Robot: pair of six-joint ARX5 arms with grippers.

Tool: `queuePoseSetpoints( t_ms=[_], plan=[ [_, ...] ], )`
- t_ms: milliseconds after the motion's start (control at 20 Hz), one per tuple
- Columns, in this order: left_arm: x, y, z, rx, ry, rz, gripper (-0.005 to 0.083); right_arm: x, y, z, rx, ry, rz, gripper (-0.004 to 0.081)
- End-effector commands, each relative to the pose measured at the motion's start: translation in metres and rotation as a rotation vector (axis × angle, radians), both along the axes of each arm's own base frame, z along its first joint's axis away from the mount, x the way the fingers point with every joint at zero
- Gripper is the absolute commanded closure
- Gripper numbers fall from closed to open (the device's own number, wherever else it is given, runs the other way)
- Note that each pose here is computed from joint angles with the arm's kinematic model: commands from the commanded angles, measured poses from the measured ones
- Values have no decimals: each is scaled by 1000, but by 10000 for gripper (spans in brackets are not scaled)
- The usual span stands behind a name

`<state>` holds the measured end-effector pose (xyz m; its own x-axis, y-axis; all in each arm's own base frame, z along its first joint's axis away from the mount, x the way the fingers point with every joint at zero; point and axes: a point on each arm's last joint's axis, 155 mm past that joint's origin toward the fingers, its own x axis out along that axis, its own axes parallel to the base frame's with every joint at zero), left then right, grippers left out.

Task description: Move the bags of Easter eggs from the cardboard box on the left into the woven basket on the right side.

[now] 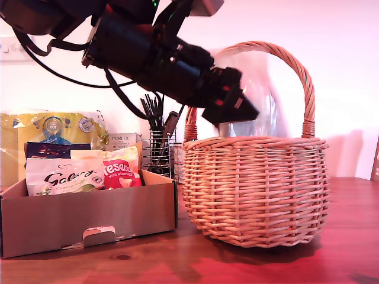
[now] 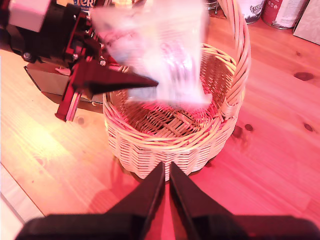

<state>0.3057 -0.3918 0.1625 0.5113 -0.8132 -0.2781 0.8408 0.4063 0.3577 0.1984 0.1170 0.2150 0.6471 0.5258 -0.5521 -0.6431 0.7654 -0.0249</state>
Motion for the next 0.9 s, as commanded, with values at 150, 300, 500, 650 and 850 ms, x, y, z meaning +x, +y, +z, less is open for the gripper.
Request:
queuePoseSetpoints(
  t_ms=[150, 300, 500, 650, 850],
  plan=[
    [-8, -9, 12, -30, -10, -24, 349, 0, 1, 9, 5, -26, 7, 783],
    [-8, -12, 19, -44, -14, -25, 349, 0, 1, 9, 5, -26, 7, 783],
    [-14, -4, 41, -60, -12, -18, 564, 0, 1, 9, 4, -27, 8, 783],
    [-30, 17, 57, -39, 56, -5, 793, 0, 1, 9, 1, -28, 10, 783],
    [-39, 78, 57, 62, 162, 84, 793, 0, 1, 9, 0, -30, 12, 783]
  ],
)
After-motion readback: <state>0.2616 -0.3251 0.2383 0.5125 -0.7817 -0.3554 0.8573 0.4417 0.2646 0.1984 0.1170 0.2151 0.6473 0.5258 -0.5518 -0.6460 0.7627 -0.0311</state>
